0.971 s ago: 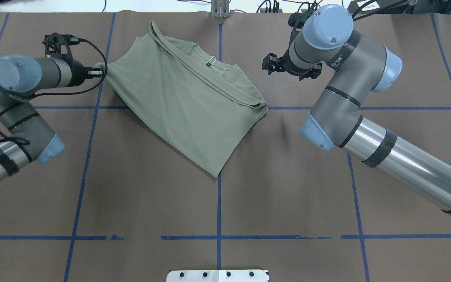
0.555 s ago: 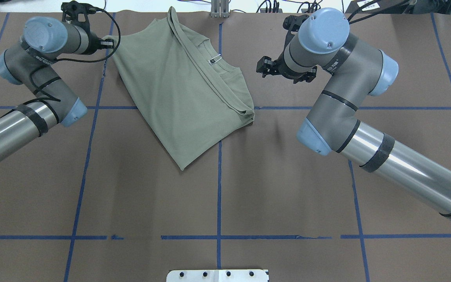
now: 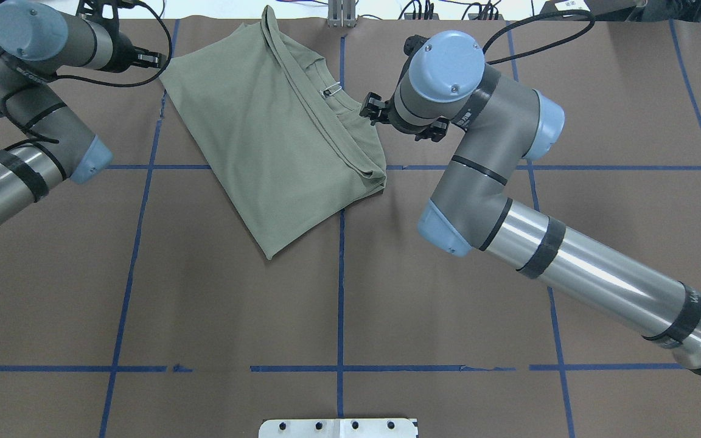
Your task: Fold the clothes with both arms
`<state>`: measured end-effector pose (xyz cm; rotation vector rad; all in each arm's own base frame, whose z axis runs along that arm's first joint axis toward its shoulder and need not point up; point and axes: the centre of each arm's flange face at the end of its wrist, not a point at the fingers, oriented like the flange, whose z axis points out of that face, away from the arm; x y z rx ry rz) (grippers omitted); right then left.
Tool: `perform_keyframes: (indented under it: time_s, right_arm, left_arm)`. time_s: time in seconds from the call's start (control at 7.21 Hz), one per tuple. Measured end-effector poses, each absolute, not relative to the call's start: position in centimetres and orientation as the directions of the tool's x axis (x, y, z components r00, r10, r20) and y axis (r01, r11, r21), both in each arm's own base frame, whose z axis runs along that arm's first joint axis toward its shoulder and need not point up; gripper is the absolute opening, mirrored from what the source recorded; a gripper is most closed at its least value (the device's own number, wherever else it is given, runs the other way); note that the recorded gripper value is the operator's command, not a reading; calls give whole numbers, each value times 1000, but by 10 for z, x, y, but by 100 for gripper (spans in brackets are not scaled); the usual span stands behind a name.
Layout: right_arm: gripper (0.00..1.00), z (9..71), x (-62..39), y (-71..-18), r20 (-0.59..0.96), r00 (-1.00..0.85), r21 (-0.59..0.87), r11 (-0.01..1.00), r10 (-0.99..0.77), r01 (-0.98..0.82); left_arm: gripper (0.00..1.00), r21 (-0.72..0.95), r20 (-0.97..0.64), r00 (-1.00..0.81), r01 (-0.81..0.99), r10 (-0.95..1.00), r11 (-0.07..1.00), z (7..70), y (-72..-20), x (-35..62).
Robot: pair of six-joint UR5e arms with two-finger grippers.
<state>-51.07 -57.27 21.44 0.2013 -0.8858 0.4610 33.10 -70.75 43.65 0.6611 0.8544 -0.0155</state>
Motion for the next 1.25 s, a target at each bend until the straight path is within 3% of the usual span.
perform_keyframes:
  time_s: [0.42, 0.97, 1.11, 1.25]
  right_arm:
    - [67, 228, -559, -587, 742, 555, -45, 854, 376, -519]
    - [65, 250, -590, -566, 716, 590, -41, 867, 372, -497]
    - [59, 256, -593, -562, 711, 597, -41, 869, 373, -494]
    - [47, 259, -595, -560, 707, 600, -41, 870, 373, -492]
  left_arm:
    - [100, 519, -746, 609, 277, 271, 809, 426, -677, 314]
    - [100, 508, -756, 599, 280, 265, 815, 425, -672, 318]
    - [100, 507, -756, 599, 280, 264, 815, 426, -672, 318]
    - [100, 507, -756, 599, 280, 264, 815, 427, -672, 318]
